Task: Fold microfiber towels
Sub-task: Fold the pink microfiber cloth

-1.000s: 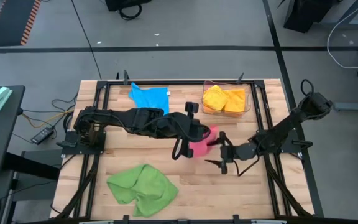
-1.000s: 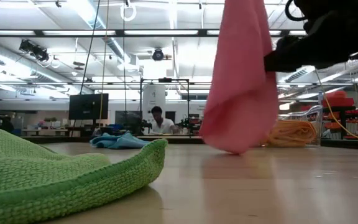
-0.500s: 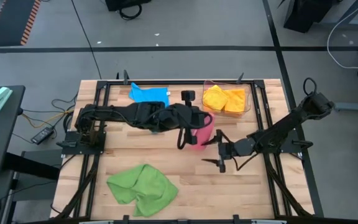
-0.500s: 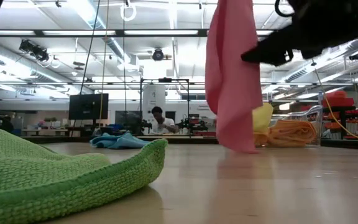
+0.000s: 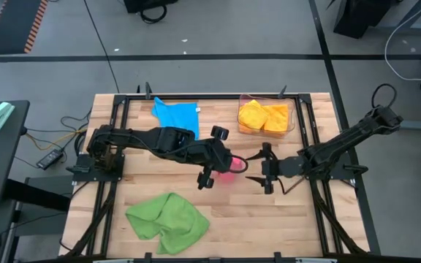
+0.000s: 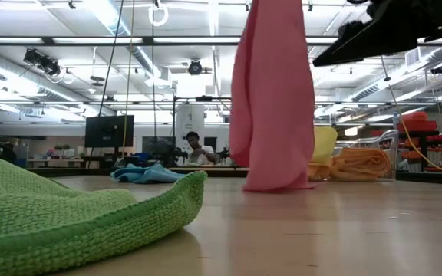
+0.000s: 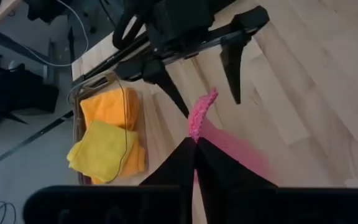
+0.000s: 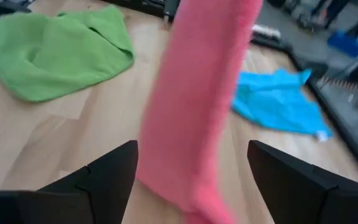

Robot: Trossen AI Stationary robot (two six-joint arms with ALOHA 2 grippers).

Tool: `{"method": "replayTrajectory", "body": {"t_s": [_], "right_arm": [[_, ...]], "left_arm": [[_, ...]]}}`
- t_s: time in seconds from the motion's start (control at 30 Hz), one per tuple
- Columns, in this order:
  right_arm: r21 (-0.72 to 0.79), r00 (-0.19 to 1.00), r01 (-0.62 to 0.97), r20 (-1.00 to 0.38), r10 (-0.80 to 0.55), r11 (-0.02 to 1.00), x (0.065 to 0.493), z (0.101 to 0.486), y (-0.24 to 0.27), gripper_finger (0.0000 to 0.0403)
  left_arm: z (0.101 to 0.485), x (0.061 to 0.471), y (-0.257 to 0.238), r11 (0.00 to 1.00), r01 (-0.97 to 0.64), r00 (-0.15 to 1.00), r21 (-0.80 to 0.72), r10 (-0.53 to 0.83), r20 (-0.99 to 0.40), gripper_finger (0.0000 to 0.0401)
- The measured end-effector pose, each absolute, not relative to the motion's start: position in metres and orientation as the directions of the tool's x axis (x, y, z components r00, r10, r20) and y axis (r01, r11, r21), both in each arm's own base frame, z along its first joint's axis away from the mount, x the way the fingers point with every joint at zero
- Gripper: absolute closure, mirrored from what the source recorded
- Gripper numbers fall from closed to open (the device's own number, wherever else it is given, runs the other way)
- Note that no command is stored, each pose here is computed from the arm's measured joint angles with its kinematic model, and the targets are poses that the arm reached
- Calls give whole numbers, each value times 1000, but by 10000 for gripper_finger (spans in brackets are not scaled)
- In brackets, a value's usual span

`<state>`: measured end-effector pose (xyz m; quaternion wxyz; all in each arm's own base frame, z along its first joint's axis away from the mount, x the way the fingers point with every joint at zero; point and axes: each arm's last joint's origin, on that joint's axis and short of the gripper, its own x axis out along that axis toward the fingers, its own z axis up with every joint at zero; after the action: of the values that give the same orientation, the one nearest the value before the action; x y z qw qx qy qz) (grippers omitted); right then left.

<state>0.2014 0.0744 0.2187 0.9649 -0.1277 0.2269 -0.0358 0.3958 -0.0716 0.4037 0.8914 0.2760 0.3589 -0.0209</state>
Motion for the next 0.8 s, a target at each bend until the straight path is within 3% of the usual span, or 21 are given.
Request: {"method": "replayTrajectory", "body": {"t_s": [0.1,0.27,0.47,0.6,0.8], "right_arm": [[-303,899,-15,-421,-119,953,202,223,71,91],[-172,871,-57,-489,-35,983,219,208,60,91],[-140,821,-113,-571,13,984,239,179,56,103],[-114,801,-129,-598,36,985,246,166,58,150],[-100,765,-120,-644,28,988,247,155,59,269]], "left_arm": [[404,395,-74,846,239,742,477,157,-651,385],[406,398,-72,875,188,762,445,156,-629,395],[410,402,-72,865,171,797,472,161,-583,382],[410,401,-71,856,157,791,492,190,-582,393],[410,401,-69,853,135,790,505,215,-575,385]]}}
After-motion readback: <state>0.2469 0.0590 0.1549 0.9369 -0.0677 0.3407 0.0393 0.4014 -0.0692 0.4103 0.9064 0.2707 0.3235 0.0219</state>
